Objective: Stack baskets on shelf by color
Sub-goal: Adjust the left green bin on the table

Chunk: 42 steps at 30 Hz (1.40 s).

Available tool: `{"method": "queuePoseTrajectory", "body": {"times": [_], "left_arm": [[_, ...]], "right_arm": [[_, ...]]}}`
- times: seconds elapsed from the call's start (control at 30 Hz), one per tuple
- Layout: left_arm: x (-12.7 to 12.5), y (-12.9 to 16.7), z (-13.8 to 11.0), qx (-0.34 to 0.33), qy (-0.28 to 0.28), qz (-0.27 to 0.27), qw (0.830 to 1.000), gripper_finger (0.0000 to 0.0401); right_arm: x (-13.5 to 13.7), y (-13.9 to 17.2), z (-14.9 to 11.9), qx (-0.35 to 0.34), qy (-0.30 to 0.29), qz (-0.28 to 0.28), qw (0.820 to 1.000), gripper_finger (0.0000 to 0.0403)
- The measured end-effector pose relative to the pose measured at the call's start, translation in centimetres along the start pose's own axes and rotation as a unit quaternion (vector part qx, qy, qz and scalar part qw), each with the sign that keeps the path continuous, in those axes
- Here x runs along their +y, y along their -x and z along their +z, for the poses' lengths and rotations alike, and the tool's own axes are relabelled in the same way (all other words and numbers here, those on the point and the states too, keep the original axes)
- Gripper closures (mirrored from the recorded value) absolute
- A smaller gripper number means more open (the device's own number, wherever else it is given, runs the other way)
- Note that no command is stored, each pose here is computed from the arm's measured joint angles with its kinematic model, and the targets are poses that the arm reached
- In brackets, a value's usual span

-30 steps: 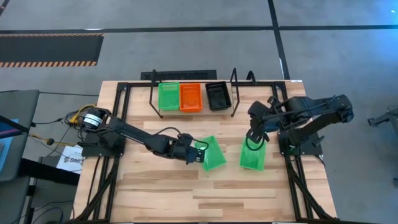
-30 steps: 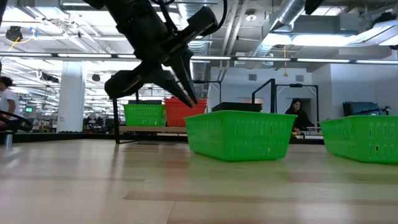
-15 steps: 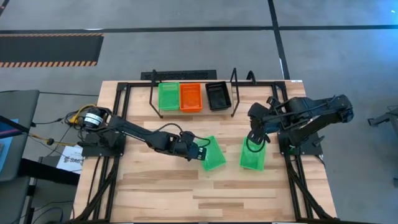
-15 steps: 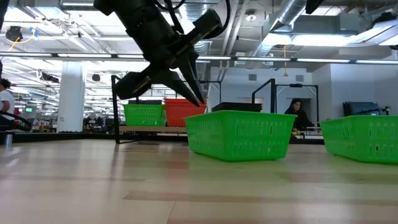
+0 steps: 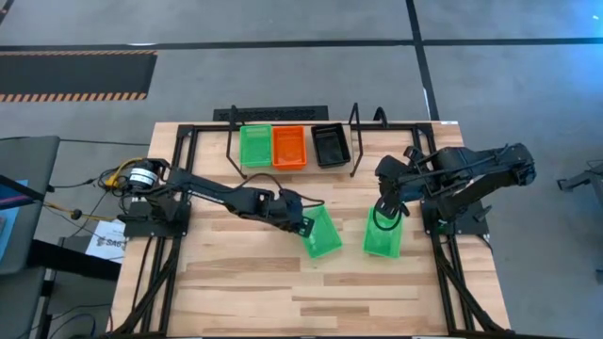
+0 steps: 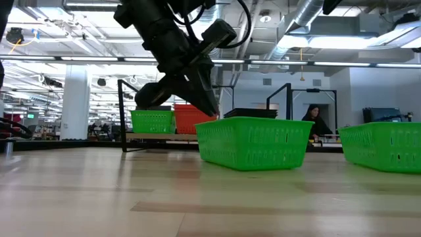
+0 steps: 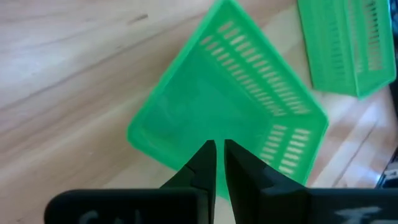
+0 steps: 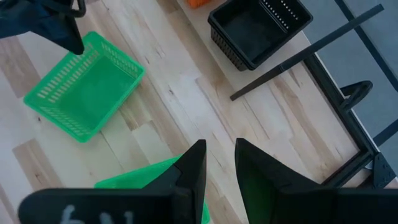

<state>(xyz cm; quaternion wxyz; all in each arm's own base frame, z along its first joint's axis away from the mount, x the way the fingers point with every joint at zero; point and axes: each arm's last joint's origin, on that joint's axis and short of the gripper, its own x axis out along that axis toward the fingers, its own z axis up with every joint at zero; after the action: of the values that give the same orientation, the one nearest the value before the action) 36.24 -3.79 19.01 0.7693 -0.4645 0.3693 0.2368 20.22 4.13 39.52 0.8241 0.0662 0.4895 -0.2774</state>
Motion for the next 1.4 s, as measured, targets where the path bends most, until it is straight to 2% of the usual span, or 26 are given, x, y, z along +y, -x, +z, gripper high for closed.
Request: {"method": "queuePoseTrajectory", "body": {"times": [0.1,0.37,0.47,0.57,0.67,0.77,0.87,0.93,1.0,1.07,1.1,1.17,1.23,1.33,1.4], "left_arm": [[0.2,0.0,-0.1,0.007,-0.002,0.009,1.000,0.0383],[1.1,0.4,-1.2,0.038,0.008,0.078,0.996,0.0383],[-0.2,1.0,-0.7,0.038,-0.010,0.062,0.997,0.0383],[-2.0,2.3,0.2,0.029,-0.047,0.049,0.997,0.0383],[-4.2,4.0,1.3,0.014,-0.109,0.033,0.993,0.0383],[-5.8,5.8,2.2,0.007,-0.181,0.028,0.983,0.0383],[-6.8,7.1,2.7,0.007,-0.229,0.020,0.973,0.0383],[-7.1,7.3,2.7,0.021,-0.281,0.005,0.959,0.0383],[-7.0,7.3,2.5,0.048,-0.362,-0.015,0.931,0.0383],[-7.1,7.4,2.0,0.072,-0.461,-0.037,0.884,0.0383],[-7.1,7.3,1.6,0.079,-0.515,-0.042,0.853,0.0383],[-7.3,6.9,0.7,0.083,-0.620,-0.054,0.778,0.0383],[-7.4,6.8,-0.1,0.082,-0.703,-0.052,0.704,0.0383],[-7.2,5.7,-1.0,0.093,-0.791,-0.028,0.604,0.0383],[-6.4,4.6,-1.4,0.127,-0.825,0.001,0.551,0.0380]], "right_arm": [[0.0,0.0,0.0,0.000,0.000,0.000,1.000,0.0298],[0.0,0.0,0.0,0.000,0.001,0.000,1.000,0.0298],[0.0,0.0,0.0,0.000,0.004,0.000,1.000,0.0298],[0.0,0.0,0.0,0.000,0.004,-0.001,1.000,0.0298],[0.0,0.0,0.0,0.000,0.004,-0.001,1.000,0.0298],[0.0,0.0,0.0,0.000,0.004,-0.001,1.000,0.0298],[0.0,0.0,0.0,-0.001,0.004,-0.001,1.000,0.0298],[0.0,0.0,0.0,0.000,0.004,-0.001,1.000,0.0298],[0.0,0.0,0.0,0.000,0.004,0.000,1.000,0.0298],[0.0,0.0,0.0,0.002,0.005,0.000,1.000,0.0298],[0.0,0.0,0.0,0.002,0.005,0.001,1.000,0.0298],[0.0,0.0,0.0,0.009,0.003,0.008,1.000,0.0298],[-0.1,0.0,0.1,0.012,-0.007,0.013,1.000,0.0298],[-0.2,0.0,0.2,0.017,-0.033,0.021,0.999,0.0298],[-0.2,-0.1,0.3,0.018,-0.050,0.022,0.998,0.0298]]}}
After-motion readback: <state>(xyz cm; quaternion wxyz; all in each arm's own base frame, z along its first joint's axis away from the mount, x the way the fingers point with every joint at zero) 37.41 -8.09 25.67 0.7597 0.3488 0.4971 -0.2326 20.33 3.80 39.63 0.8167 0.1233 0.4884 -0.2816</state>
